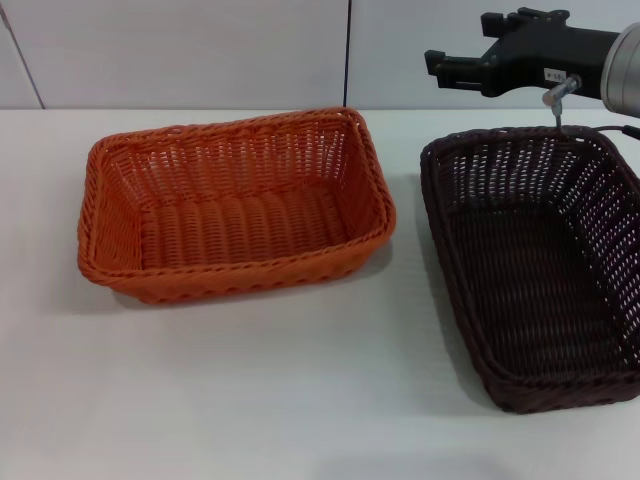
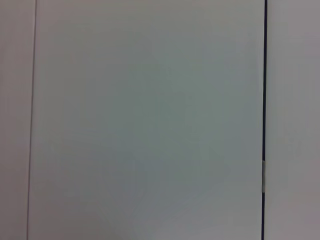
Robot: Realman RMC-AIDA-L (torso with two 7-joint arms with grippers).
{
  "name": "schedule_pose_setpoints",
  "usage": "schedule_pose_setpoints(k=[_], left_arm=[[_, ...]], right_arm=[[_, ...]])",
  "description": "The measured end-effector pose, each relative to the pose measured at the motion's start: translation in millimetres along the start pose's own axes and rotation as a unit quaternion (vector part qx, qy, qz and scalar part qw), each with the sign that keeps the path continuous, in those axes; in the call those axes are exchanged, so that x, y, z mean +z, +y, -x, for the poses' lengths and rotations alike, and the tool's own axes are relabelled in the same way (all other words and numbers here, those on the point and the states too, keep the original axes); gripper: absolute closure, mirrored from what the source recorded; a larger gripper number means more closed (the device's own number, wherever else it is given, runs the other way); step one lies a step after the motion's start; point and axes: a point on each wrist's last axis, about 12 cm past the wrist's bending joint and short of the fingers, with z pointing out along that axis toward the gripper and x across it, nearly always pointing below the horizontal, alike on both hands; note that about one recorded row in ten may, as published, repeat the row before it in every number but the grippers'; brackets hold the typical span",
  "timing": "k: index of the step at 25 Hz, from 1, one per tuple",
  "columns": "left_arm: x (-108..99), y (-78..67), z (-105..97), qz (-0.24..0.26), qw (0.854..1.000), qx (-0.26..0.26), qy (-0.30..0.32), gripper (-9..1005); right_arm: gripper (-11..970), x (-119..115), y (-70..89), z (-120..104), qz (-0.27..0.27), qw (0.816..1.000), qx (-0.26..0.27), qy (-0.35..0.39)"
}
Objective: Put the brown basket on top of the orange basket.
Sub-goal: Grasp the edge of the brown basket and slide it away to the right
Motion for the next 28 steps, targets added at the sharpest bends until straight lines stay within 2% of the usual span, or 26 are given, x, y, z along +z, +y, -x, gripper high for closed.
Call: schedule_pose_setpoints(k=[14,23,28], left_arm=[[-8,3.8,-4,0.005,1.000,0.001,0.008,256],[-8,4.1,-5,0.007,1.000,0.000,0.010,258],[-9,4.9,-5,0.008,1.000,0.000,0.010,259]], right_arm=[[142,-6,3.5,-5,-0.008,1.000,-0.015,-0.003],[142,-10,2.5,-8,-0.004,0.999,0.030,-0.028],[141,-11,7.7,-11,-0.002,0.999,-0.016,-0.028]])
